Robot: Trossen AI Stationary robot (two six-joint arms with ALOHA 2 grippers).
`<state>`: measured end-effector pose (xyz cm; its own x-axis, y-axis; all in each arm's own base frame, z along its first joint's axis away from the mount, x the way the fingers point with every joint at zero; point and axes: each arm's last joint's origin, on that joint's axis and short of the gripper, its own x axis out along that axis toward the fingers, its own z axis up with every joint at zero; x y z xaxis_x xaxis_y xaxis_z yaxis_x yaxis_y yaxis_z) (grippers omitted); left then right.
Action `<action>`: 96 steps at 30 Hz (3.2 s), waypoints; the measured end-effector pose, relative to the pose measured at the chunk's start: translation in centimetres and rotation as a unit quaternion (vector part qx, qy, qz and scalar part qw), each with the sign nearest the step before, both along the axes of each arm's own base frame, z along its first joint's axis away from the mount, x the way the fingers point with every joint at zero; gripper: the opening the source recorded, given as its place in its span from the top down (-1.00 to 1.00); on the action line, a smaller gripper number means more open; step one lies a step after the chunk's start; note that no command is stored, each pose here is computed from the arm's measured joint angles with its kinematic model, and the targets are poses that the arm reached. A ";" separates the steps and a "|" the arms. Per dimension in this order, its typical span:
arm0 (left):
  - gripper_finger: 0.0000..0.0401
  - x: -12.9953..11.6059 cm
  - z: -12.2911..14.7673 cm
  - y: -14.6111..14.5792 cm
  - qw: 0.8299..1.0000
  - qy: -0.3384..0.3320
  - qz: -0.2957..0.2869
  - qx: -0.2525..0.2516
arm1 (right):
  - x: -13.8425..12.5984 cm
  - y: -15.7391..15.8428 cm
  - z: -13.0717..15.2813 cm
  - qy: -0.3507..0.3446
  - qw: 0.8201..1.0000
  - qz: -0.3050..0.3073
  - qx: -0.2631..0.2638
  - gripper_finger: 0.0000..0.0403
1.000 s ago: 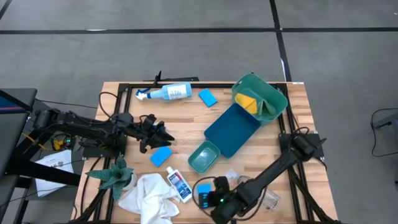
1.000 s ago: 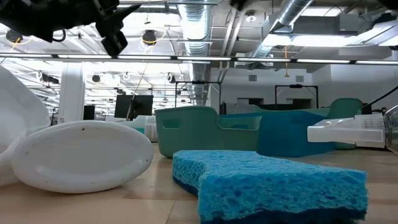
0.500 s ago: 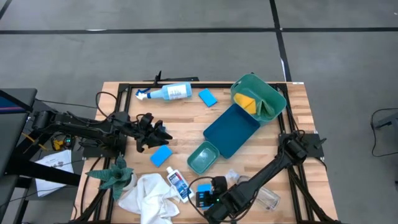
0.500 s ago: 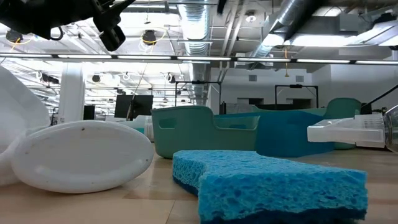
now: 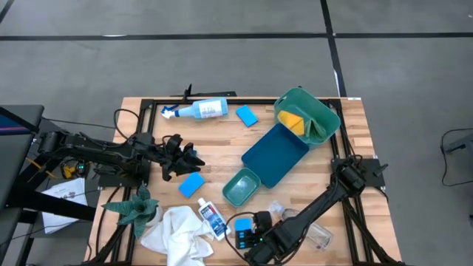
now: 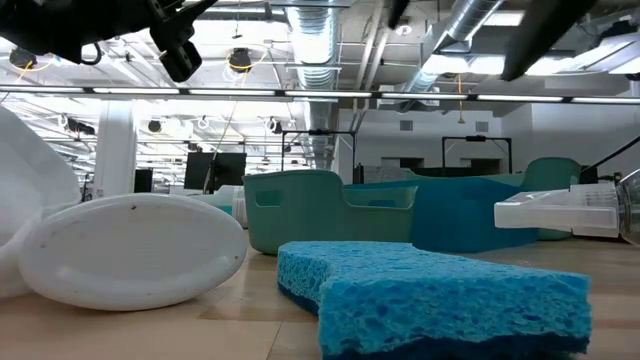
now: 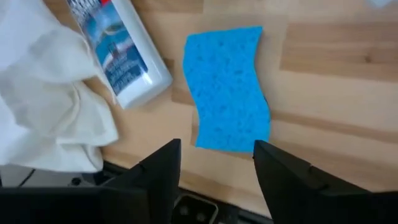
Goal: Pick & Place Kitchen Items
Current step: Put the bottom right light blue sponge into the bottom green bin
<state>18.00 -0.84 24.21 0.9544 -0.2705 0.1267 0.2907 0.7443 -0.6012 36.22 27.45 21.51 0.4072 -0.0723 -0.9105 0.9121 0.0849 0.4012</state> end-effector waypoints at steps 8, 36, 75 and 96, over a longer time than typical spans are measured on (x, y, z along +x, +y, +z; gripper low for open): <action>0.19 0.0 0.0 0.0 1.000 0.000 0.000 0.000 | -0.2 -0.2 -1.0 0.016 1.000 -0.003 -0.001 0.03; 0.19 0.0 0.0 0.0 1.000 0.001 0.000 -0.003 | -0.6 -1.4 -5.5 0.038 0.999 0.001 0.002 -0.02; 0.19 0.0 0.0 0.0 1.000 0.001 0.000 -0.003 | -1.5 0.4 -7.3 -0.017 1.000 0.006 0.023 0.99; 0.19 0.0 0.0 0.0 1.000 0.002 -0.001 -0.005 | 0.4 1.1 -0.5 -0.113 0.992 -0.033 -0.034 1.00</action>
